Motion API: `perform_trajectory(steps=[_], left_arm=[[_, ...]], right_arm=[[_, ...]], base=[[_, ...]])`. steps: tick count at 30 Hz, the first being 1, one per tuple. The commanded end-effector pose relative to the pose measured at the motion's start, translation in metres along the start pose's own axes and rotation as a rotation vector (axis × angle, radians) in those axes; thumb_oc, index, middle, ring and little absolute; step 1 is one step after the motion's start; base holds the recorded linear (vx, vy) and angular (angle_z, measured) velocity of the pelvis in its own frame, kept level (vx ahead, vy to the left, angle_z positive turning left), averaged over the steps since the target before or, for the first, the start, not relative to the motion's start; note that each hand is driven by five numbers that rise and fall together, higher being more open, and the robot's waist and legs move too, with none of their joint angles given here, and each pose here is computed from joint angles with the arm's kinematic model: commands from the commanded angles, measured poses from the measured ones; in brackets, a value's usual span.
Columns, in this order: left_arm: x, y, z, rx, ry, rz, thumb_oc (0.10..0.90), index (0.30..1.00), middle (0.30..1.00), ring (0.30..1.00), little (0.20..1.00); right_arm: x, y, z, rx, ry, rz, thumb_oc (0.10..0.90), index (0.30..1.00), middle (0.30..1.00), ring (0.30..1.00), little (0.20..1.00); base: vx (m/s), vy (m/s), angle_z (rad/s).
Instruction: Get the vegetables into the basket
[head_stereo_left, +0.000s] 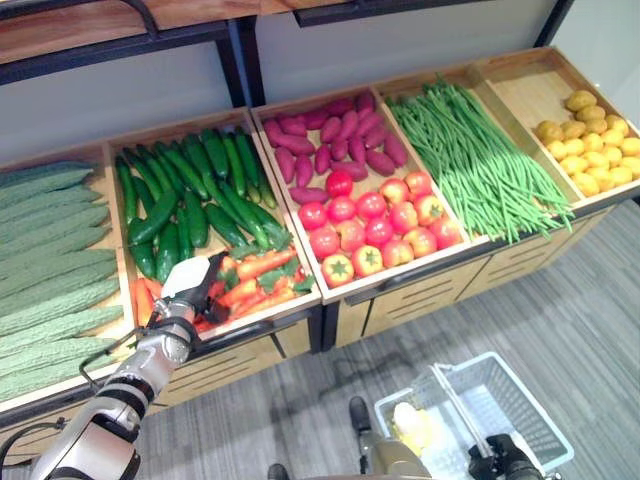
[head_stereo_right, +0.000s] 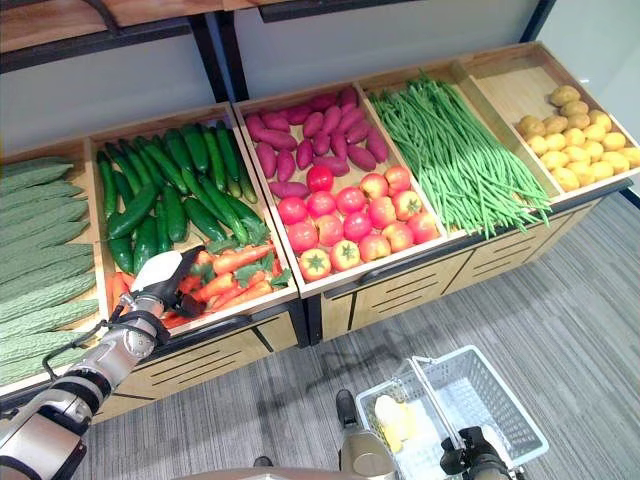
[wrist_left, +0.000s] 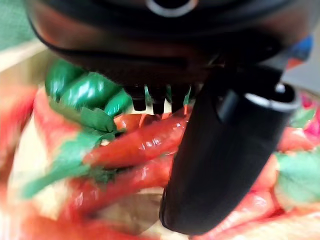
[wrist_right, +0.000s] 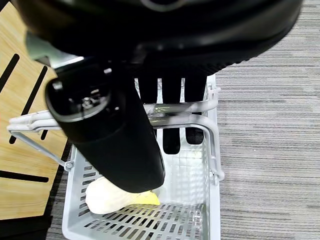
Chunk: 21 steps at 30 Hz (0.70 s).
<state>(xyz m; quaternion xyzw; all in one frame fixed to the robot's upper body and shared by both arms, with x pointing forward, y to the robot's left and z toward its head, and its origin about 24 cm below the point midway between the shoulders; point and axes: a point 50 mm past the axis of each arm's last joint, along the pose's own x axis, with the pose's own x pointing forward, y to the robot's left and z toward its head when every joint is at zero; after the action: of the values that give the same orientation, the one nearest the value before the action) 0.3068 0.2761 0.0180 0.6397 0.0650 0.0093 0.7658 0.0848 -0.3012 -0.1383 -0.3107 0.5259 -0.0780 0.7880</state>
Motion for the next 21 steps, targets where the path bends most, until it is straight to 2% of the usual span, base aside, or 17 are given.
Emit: perform_trajectory(steps=[1, 11, 15, 16, 18, 19, 21], left_arm=[[0.015, 0.04, -0.022, 0.098, 0.105, 0.143, 0.4, 0.3, 0.3, 0.3, 0.3], [0.014, 0.053, -0.033, 0.073, 0.166, 0.221, 0.4, 0.3, 0.3, 0.3, 0.3], [0.015, 0.077, -0.028, -0.038, 0.138, 0.388, 0.4, 0.3, 0.3, 0.3, 0.3], [0.014, 0.077, -0.028, -0.038, 0.139, 0.387, 0.4, 0.3, 0.3, 0.3, 0.3], [0.012, 0.1, -0.013, -0.169, 0.07, 0.548, 0.4, 0.3, 0.3, 0.3, 0.3], [0.011, 0.099, -0.014, -0.169, 0.072, 0.548, 0.4, 0.3, 0.3, 0.3, 0.3], [0.006, 0.108, -0.005, -0.296, 0.034, 0.634, 0.4, 0.3, 0.3, 0.3, 0.3]], right_arm=[[0.002, -0.025, -0.001, -0.065, -0.022, -0.1, 0.4, 0.3, 0.3, 0.3, 0.3], [0.001, -0.019, -0.006, -0.075, -0.008, -0.083, 0.4, 0.3, 0.3, 0.3, 0.3], [0.0, -0.014, -0.008, -0.065, -0.001, -0.071, 0.4, 0.3, 0.3, 0.3, 0.3], [0.0, -0.014, -0.008, -0.066, -0.002, -0.07, 0.4, 0.3, 0.3, 0.3, 0.3], [-0.001, -0.011, -0.01, -0.054, 0.005, -0.065, 0.4, 0.3, 0.3, 0.3, 0.3], [-0.001, -0.011, -0.01, -0.056, 0.005, -0.065, 0.4, 0.3, 0.3, 0.3, 0.3], [-0.002, -0.009, -0.01, -0.054, 0.012, -0.064, 0.4, 0.3, 0.3, 0.3, 0.3]], base=[[0.0, 0.008, -0.05], [0.01, 0.003, -0.04], [0.0, 0.0, 0.0], [0.0, 0.0, 0.0], [0.0, -0.01, 0.05], [-0.01, -0.009, 0.05], [-0.01, -0.007, 0.06]])
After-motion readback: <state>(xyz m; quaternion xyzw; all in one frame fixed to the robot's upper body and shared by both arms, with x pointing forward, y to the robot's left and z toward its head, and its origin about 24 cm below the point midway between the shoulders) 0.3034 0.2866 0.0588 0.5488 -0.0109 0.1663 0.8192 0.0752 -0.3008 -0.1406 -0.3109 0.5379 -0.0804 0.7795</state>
